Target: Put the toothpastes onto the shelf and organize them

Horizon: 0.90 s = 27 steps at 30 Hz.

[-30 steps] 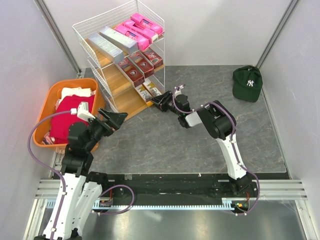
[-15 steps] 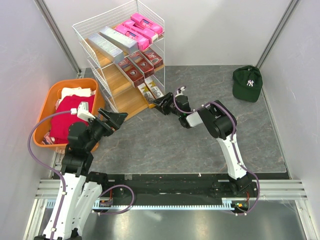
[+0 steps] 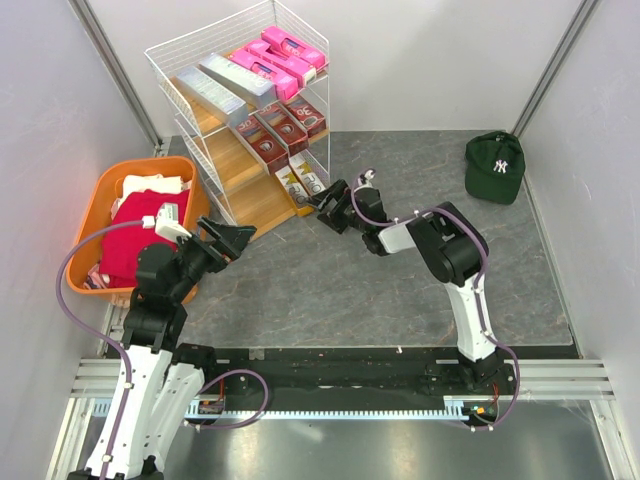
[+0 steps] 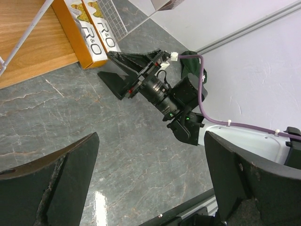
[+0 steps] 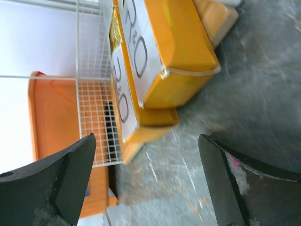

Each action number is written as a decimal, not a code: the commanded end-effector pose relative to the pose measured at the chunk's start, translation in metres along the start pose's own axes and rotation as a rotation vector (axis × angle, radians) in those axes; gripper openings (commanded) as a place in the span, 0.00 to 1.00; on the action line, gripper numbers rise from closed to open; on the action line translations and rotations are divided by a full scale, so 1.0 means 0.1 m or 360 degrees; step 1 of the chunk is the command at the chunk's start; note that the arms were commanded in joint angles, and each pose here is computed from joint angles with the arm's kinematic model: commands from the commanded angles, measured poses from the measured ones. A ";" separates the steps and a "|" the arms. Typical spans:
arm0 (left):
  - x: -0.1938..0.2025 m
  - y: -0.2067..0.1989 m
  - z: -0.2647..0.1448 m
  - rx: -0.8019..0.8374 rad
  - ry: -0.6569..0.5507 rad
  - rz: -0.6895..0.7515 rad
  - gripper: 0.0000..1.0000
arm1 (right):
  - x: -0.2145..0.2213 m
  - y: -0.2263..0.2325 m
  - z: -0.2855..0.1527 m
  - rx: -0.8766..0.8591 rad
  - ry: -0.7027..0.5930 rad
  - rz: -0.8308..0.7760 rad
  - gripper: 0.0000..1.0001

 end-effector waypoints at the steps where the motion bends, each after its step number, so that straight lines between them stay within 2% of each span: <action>1: -0.01 -0.01 -0.02 0.0035 0.0009 0.0114 1.00 | -0.05 0.10 -0.16 0.0039 -0.0034 -0.0118 0.98; 5: -0.04 -0.04 -0.03 0.0057 -0.0013 0.0179 1.00 | -0.13 0.35 -0.33 -0.0002 -0.0051 -0.0246 0.98; 10: -0.07 -0.03 -0.03 0.0033 -0.0032 0.0243 1.00 | -0.24 0.57 -0.60 0.0098 -0.0088 -0.0440 0.98; 11: -0.08 -0.02 -0.02 0.0018 -0.0037 0.0248 1.00 | -0.30 0.73 -0.70 0.0067 -0.0126 -0.0484 0.98; 17: -0.10 0.02 0.00 -0.0035 -0.0039 0.0295 1.00 | -0.51 1.00 -1.19 0.0239 -0.0269 -0.0809 0.98; 27: -0.06 0.20 0.14 -0.0172 0.0014 0.0327 1.00 | -0.59 0.97 -2.14 0.0562 -0.0466 -0.1073 0.98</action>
Point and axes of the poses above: each gripper's point midway between its finger pads, its own z axis out along the fingers, its own y axis along the line the jaws close on, x = y × z, the point moved 8 cm from there along -z, back along the fingers, and after that the axes turned 1 degree about -z, right-handed, at the moved point
